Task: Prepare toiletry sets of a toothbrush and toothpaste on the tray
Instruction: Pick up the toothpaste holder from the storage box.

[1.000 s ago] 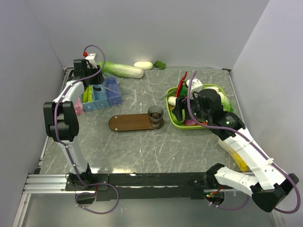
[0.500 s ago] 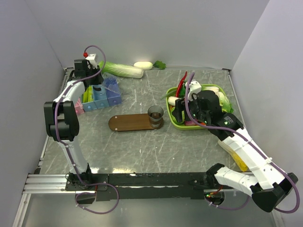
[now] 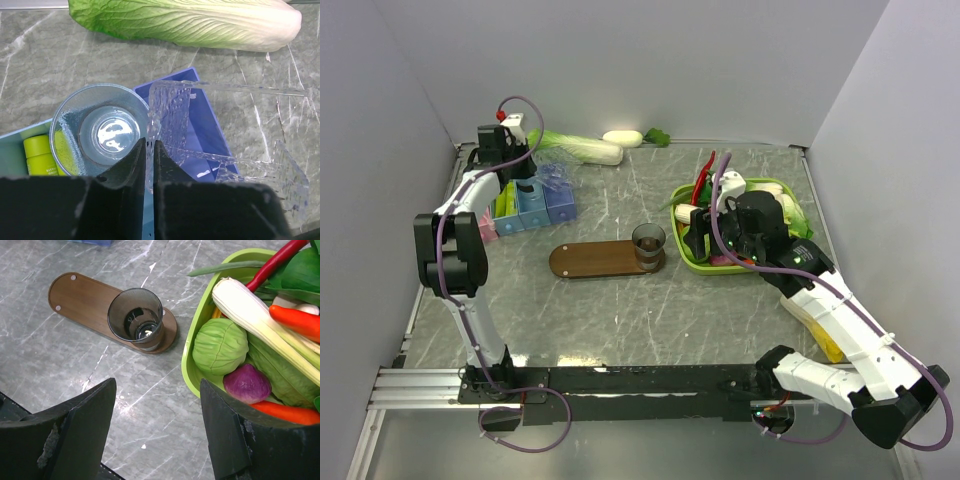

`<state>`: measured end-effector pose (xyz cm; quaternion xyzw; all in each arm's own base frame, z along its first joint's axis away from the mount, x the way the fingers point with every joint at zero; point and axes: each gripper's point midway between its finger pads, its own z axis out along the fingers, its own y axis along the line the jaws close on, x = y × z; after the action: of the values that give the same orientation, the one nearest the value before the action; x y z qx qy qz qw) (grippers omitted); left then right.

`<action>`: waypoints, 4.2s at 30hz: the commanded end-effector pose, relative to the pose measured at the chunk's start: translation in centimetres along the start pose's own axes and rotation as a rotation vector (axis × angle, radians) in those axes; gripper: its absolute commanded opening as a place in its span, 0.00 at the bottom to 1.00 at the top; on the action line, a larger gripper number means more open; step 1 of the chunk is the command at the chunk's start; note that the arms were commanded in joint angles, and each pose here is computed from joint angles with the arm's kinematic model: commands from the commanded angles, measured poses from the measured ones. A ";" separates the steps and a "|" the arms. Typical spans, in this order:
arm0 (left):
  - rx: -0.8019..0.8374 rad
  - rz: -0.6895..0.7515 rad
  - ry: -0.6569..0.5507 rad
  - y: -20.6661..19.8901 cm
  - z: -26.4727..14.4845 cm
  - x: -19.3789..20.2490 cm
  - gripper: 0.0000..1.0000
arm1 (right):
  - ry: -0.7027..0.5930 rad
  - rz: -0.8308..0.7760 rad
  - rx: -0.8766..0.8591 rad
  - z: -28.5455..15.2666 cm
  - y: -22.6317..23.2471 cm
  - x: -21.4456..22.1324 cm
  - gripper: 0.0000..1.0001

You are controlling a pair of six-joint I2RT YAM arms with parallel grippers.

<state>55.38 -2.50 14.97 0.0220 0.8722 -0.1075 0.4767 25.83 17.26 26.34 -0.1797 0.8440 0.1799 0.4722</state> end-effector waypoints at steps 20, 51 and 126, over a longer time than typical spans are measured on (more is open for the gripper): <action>-0.019 -0.003 -0.210 -2.5 -5.9 -7.6 0.01 | -0.062 0.023 0.021 -1.5 -0.4 -0.9 0.75; 0.040 0.015 -0.151 -12.4 -16.9 -1.5 0.01 | -0.153 -0.108 -0.261 -1.5 6.7 -7.9 0.72; 0.365 0.058 -0.049 -18.2 -19.6 4.1 0.09 | 0.146 -0.460 -0.601 15.5 19.8 -1.4 0.00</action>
<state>33.99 -15.61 22.25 0.1261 0.8526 -0.2345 0.4496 28.70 40.71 21.64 -0.5063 0.7419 0.2685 0.3481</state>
